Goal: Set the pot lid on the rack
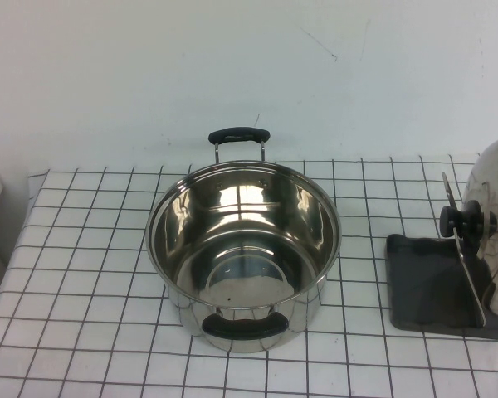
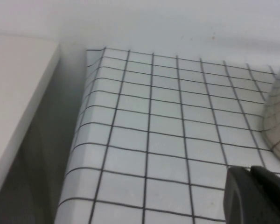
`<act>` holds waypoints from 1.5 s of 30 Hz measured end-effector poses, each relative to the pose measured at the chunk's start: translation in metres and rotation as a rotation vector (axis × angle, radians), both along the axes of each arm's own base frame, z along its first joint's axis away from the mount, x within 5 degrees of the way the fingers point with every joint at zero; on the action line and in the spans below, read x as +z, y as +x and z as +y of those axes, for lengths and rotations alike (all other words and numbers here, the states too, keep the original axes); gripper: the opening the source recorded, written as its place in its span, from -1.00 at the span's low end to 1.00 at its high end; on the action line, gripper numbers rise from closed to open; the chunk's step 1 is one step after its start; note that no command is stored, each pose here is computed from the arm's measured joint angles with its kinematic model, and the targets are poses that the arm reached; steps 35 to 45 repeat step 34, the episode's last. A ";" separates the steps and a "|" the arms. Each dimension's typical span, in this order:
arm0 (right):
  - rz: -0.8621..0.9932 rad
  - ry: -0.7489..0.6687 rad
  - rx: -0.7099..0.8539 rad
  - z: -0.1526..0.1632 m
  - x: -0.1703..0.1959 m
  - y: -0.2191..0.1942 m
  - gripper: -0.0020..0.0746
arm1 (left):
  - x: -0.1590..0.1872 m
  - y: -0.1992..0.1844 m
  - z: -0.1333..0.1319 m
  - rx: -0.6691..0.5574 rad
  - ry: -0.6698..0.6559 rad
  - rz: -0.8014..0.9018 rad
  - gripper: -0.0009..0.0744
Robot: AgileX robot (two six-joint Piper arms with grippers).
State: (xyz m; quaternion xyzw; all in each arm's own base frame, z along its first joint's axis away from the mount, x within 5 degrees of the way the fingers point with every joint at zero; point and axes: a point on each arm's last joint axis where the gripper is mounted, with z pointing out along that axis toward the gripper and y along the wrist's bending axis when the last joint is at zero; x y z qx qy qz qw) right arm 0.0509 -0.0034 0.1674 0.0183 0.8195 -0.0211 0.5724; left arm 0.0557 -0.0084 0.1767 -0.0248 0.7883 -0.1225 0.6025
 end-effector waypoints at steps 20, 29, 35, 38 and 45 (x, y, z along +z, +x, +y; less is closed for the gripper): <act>0.000 0.000 0.000 0.000 0.000 0.000 -0.95 | -0.004 -0.003 0.005 0.099 0.072 0.028 -0.98; 0.000 0.000 0.000 0.000 0.000 0.000 -0.95 | -0.004 -0.003 0.005 0.099 0.070 0.030 -0.98; 0.000 0.000 0.000 0.000 0.000 0.000 -0.95 | -0.004 -0.003 0.005 0.099 0.070 0.030 -0.98; 0.000 0.000 0.000 0.000 0.000 0.000 -0.95 | -0.004 -0.003 0.005 0.099 0.070 0.030 -0.98; 0.000 0.000 0.000 0.000 0.000 0.000 -0.95 | -0.004 -0.003 0.005 0.099 0.070 0.030 -0.98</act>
